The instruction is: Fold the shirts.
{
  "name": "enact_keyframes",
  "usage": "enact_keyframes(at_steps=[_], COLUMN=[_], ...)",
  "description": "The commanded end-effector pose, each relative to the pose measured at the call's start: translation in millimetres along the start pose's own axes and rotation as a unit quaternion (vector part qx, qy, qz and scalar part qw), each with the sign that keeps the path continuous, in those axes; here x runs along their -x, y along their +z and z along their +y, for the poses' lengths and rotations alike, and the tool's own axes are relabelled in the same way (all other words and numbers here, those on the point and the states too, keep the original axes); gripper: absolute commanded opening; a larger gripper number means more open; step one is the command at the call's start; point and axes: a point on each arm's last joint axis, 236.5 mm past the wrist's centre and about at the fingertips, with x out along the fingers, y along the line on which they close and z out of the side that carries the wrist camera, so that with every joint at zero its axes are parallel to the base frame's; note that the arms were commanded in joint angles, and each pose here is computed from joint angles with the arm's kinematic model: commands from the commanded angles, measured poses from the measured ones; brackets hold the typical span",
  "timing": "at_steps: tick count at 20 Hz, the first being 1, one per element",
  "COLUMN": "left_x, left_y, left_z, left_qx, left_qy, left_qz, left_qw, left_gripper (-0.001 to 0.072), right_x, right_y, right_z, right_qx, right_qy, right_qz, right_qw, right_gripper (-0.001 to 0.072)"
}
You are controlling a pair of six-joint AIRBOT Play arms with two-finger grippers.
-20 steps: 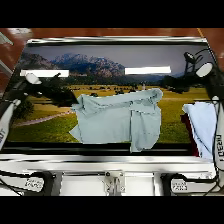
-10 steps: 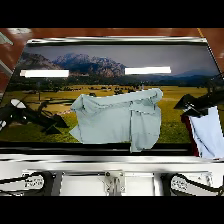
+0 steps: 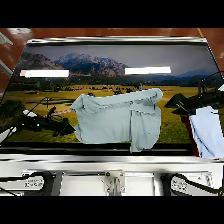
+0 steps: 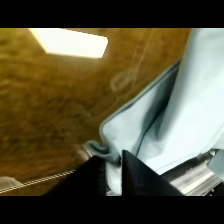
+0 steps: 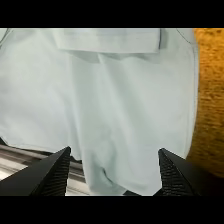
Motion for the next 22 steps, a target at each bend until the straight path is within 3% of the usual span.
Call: enact_keyframes(at_steps=[1, 5, 11, 16, 20, 21, 22], left_x=[-4, 6, 32, 50, 51, 51, 51], left_y=[4, -5, -5, -8, -10, -9, -8], left_z=[-15, -23, -48, -66, -69, -70, -71], left_qx=[-0.024, -0.050, -0.101, -0.130, -0.130, -0.130, -0.132], left_qy=[-0.022, -0.038, -0.044, -0.049, -0.055, -0.057, -0.058], left_qz=[-0.008, 0.011, -0.026, -0.054, -0.051, -0.053, -0.056], left_qw=[0.999, 0.998, 0.994, 0.989, 0.989, 0.988, 0.988], left_gripper=[0.0028, 0.0030, 0.0031, 0.0031, 0.0031, 0.0031, 0.0031], right_x=[-2, 3, -71, -102, -111, -111, -111], right_y=[-10, -63, -84, -106, -87, -82, -79], right_z=[-11, -70, -59, -76, -73, -70, -67], right_qx=[0.007, -0.005, -0.097, -0.131, -0.157, -0.163, -0.169], right_qy=[-0.026, -0.125, -0.014, -0.024, -0.007, 0.001, 0.007], right_qz=[0.021, 0.123, 0.089, 0.091, 0.044, 0.035, 0.031], right_qw=[0.999, 0.985, 0.991, 0.987, 0.987, 0.986, 0.985], right_gripper=[0.0672, 0.0672, 0.0672, 0.0672, 0.0671, 0.0663, 0.0573])
